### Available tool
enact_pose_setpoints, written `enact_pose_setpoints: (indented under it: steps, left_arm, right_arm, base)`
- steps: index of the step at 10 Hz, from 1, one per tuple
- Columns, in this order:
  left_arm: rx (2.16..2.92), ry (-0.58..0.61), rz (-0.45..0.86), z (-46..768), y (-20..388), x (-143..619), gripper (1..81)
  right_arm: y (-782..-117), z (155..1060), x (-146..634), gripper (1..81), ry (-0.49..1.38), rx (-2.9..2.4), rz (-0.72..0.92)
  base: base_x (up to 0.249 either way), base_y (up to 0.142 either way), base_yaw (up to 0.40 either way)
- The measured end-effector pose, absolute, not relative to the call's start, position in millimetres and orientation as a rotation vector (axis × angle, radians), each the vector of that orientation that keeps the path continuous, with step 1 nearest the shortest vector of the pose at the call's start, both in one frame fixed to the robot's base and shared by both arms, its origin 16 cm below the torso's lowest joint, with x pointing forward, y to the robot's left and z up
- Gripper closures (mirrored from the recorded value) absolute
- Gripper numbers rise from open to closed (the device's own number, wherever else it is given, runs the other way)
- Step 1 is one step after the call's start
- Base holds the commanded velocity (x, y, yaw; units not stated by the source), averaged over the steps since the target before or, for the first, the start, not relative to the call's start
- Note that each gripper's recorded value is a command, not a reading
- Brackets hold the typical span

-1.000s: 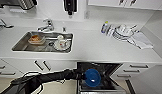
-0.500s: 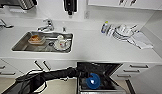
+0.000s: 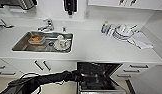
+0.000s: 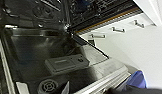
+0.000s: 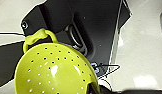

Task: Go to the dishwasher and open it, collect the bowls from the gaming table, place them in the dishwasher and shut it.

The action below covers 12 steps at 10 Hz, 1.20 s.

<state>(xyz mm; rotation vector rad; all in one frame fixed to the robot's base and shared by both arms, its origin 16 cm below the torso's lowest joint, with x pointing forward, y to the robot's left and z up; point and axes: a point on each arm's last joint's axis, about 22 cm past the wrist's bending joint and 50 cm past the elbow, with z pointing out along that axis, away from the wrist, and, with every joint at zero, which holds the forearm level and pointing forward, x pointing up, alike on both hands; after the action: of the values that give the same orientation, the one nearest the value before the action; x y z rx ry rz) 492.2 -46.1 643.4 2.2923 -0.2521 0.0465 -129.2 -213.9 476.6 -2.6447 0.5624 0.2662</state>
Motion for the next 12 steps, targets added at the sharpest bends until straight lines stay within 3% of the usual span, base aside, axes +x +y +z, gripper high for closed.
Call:
enact_pose_setpoints:
  steps: [3,6,10,12]
  left_arm:
    - [2.223,-0.322,-0.007,666.7,-19.3,431.7,1.0]
    - [2.303,-0.314,-0.123,643.0,80.9,337.5,1.0]
    - [2.282,-0.232,-0.319,625.9,125.6,182.6,1.0]
    - [2.327,-0.147,-0.390,598.3,159.9,120.4,1.0]
  right_arm:
    - [-242.8,489.3,-121.2,81.1,0.567,-2.640,0.239]
    - [-252.6,515.4,-87.8,81.1,0.572,-2.572,0.185]
    - [-272.1,564.1,-13.3,81.1,0.549,-2.481,0.083]
    - [-284.5,581.8,51.5,81.1,0.496,-2.458,0.005]
  base:
    - [0.000,0.000,0.000]
    - [0.000,0.000,0.000]
    - [0.000,0.000,0.000]
    - [0.000,0.000,0.000]
